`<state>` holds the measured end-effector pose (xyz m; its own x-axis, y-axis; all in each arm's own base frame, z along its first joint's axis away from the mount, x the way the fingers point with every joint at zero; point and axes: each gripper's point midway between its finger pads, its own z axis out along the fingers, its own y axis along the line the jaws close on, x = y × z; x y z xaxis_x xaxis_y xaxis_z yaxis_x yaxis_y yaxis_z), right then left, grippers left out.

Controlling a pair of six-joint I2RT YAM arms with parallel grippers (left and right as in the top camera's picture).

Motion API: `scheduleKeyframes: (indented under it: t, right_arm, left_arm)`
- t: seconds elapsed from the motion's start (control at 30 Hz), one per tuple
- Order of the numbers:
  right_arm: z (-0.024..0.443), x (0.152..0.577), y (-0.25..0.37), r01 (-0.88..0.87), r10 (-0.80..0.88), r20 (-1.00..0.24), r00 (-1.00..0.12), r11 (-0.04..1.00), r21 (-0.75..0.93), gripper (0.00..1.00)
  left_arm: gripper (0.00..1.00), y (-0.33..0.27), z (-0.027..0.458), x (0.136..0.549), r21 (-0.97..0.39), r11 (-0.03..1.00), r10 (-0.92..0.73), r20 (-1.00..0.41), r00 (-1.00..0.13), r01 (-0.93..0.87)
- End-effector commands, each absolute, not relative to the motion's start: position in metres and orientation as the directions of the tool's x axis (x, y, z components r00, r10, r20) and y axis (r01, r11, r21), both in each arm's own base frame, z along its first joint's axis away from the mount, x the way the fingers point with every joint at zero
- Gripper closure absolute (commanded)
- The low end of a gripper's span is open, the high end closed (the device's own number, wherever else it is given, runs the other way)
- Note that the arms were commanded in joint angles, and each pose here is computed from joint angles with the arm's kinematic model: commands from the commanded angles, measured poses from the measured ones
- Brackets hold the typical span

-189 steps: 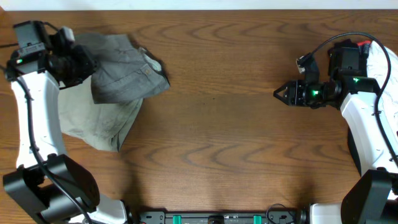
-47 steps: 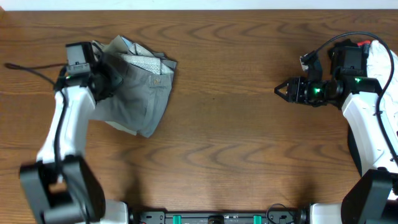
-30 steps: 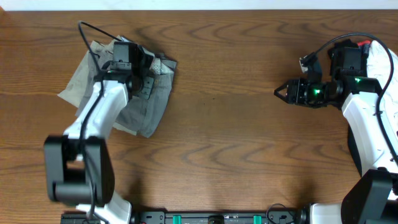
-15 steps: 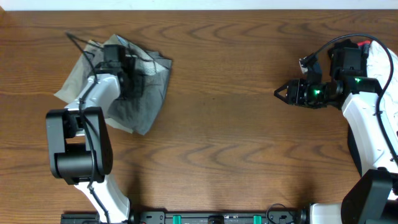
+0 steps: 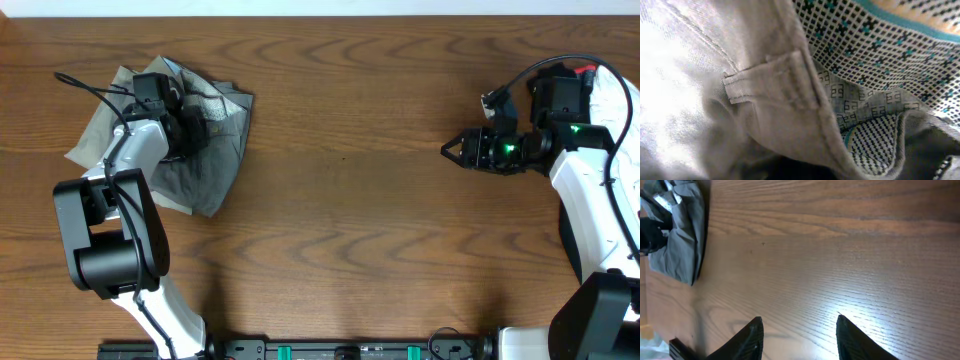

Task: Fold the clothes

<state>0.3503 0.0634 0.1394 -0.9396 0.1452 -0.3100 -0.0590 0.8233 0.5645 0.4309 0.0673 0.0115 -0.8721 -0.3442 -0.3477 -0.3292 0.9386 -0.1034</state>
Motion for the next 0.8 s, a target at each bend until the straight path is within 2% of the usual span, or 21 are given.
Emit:
scheduleKeyframes:
  t: [0.0,0.03,0.13,0.17,0.27,0.43,0.53,0.63,0.67,0.7,0.77]
  right_arm:
    - [0.140,0.348,0.063,-0.059,0.145,-0.309,-0.940,0.822,0.567,0.54]
    - [0.140,0.348,0.062,-0.066,0.140,-0.313,-0.939,0.823,0.564,0.54]
    - [0.138,0.351,0.056,-0.077,0.127,-0.337,-0.933,0.844,0.532,0.54]
    - [0.137,0.353,0.050,-0.068,0.134,-0.344,-0.929,0.854,0.516,0.54]
    - [0.143,0.359,0.038,-0.055,0.167,-0.368,-0.915,0.850,0.523,0.54]
    - [0.176,0.364,0.015,-0.055,0.241,-0.444,-0.863,0.829,0.557,0.53]
    - [0.207,0.359,0.000,-0.076,0.258,-0.529,-0.808,0.846,0.528,0.52]
    - [0.248,0.345,0.008,-0.195,0.195,-0.652,-0.733,0.857,0.476,0.50]
    - [0.263,0.339,0.015,-0.249,0.165,-0.694,-0.700,0.855,0.454,0.49]
    - [0.273,0.334,0.020,-0.280,0.148,-0.721,-0.677,0.854,0.439,0.48]
    - [0.299,0.319,0.030,-0.338,0.122,-0.778,-0.616,0.852,0.401,0.45]
  left_arm:
    - [0.77,0.065,-0.007,0.408,-0.112,0.925,-0.381,-0.251,-0.890,-0.364]
    - [0.71,0.064,0.007,0.412,-0.129,0.925,-0.379,-0.275,-0.884,-0.357]
    - [0.41,0.062,0.055,0.421,-0.163,0.928,-0.373,-0.358,-0.856,-0.336]
    - [0.36,0.061,0.075,0.422,-0.172,0.929,-0.370,-0.388,-0.844,-0.328]
    - [0.32,0.056,0.133,0.415,-0.187,0.943,-0.332,-0.473,-0.816,-0.276]
    - [0.31,0.009,0.229,0.377,-0.234,0.972,-0.144,-0.602,-0.786,0.001]
    - [0.31,-0.015,0.263,0.338,-0.199,0.974,-0.045,-0.631,-0.775,0.106]
    - [0.31,-0.032,0.281,0.300,-0.161,0.969,0.039,-0.647,-0.762,0.186]
    - [0.26,-0.033,0.286,0.288,-0.139,0.973,0.050,-0.652,-0.757,0.184]
    - [0.16,-0.031,0.289,0.280,-0.123,0.977,0.052,-0.656,-0.753,0.175]
    - [0.14,-0.023,0.297,0.260,-0.095,0.989,0.024,-0.666,-0.746,0.117]
